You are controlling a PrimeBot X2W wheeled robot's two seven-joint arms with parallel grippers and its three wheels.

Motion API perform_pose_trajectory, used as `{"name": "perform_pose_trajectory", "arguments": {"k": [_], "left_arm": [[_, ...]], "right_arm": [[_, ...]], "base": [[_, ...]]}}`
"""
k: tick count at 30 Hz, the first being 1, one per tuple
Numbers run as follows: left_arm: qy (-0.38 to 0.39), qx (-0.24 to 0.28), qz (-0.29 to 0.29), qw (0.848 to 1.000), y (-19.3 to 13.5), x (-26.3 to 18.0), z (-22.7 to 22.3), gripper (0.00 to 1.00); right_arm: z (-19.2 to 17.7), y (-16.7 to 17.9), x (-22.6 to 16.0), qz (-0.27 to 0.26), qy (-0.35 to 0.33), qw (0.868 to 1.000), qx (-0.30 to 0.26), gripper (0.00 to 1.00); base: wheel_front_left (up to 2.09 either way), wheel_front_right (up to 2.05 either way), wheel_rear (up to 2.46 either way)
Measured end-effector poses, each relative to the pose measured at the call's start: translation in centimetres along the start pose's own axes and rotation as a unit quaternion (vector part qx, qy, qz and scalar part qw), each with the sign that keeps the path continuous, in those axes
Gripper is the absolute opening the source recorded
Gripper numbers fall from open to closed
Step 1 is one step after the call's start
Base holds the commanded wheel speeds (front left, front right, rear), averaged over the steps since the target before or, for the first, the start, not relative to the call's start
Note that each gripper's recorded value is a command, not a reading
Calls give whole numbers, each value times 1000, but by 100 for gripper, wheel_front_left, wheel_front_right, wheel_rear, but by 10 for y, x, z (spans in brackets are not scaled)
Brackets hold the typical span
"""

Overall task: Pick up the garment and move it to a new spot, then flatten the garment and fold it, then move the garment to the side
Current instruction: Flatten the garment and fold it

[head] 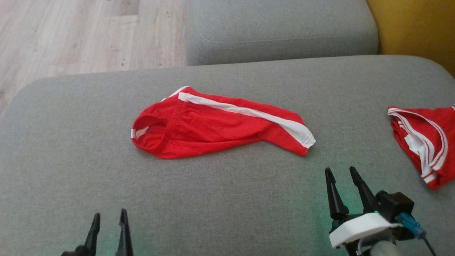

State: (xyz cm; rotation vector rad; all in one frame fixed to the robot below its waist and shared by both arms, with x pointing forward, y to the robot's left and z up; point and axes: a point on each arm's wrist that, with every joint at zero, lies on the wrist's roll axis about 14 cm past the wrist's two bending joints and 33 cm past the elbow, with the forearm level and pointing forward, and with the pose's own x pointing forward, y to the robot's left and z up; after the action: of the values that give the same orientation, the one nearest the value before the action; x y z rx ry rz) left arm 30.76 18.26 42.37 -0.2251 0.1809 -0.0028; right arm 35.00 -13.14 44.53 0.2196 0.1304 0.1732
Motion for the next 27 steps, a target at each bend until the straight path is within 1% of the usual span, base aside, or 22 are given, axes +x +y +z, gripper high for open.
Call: {"name": "perform_pose_trajectory", "arguments": {"k": [3,6,12,16,18,22,27], "left_arm": [[2,4,-17,1000,-10,12,1,100],[-2,7,-49,999,-31,36,8,100],[-35,15,-130,991,-90,116,46,100],[-28,7,-160,987,-116,163,55,100],[-15,4,-165,986,-121,180,52,100],[27,10,-168,985,-120,208,33,100],[79,14,-163,983,-113,225,3,100]], "right_arm": [[-4,-2,0,-3,6,1000,2,100],[-7,-2,5,-3,12,1000,3,100],[-6,-3,29,3,13,1000,4,100],[-12,-6,40,3,22,1000,4,100],[-16,-11,43,-3,29,1000,4,100],[-22,-23,46,-20,36,999,6,100],[-24,-38,49,-39,39,998,4,100]], "base": [[0,0,0],[0,0,0],[0,0,0],[0,0,0],[0,0,0],[0,0,0],[0,0,0]]}}
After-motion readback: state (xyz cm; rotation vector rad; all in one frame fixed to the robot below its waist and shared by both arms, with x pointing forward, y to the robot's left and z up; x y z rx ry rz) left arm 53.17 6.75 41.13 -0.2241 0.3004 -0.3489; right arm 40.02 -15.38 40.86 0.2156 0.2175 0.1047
